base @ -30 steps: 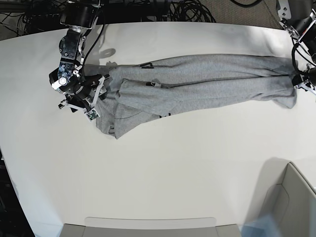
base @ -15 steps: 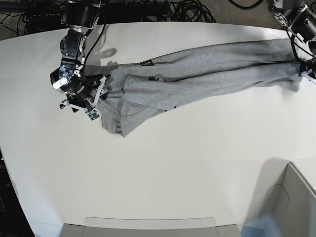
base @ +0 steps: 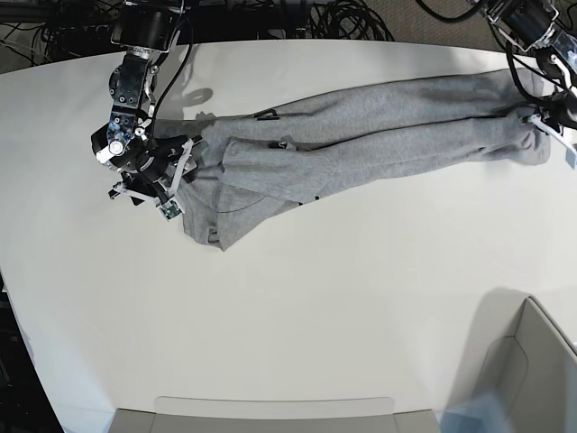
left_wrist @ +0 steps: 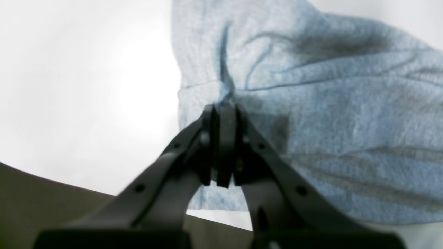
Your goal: Fold the T-shirt properly
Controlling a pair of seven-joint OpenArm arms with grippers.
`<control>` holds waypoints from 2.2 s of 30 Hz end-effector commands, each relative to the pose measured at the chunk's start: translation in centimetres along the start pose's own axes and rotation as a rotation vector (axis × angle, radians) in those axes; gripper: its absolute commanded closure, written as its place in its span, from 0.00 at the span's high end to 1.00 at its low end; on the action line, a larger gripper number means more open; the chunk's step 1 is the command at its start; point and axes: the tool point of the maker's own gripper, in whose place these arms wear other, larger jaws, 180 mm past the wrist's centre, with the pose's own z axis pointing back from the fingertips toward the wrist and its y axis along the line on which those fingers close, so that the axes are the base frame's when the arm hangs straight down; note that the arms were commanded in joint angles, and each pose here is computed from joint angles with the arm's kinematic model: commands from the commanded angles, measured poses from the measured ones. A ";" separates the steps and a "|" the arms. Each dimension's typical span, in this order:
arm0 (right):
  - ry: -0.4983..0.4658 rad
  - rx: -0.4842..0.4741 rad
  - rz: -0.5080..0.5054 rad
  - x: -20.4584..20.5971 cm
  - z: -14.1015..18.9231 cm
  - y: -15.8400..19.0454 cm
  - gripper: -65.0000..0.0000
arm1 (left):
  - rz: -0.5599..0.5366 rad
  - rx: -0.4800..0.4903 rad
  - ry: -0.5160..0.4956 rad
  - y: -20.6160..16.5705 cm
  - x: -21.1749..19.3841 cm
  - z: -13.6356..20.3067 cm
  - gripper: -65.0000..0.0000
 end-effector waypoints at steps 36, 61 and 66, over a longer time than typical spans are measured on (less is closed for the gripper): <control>0.156 0.011 0.037 -3.8 -0.2 0.7 0.52 | -0.028 0.088 -0.070 3.6 0.6 1.9 0.54; 0.155 0.012 0.038 -3.8 -0.2 0.8 0.52 | 0.129 -0.082 0.012 2.9 -3.8 -4.1 0.66; 0.151 0.010 0.038 -3.6 -0.2 0.6 0.52 | 0.100 -0.239 -0.017 -1.9 -2.5 -5.0 0.66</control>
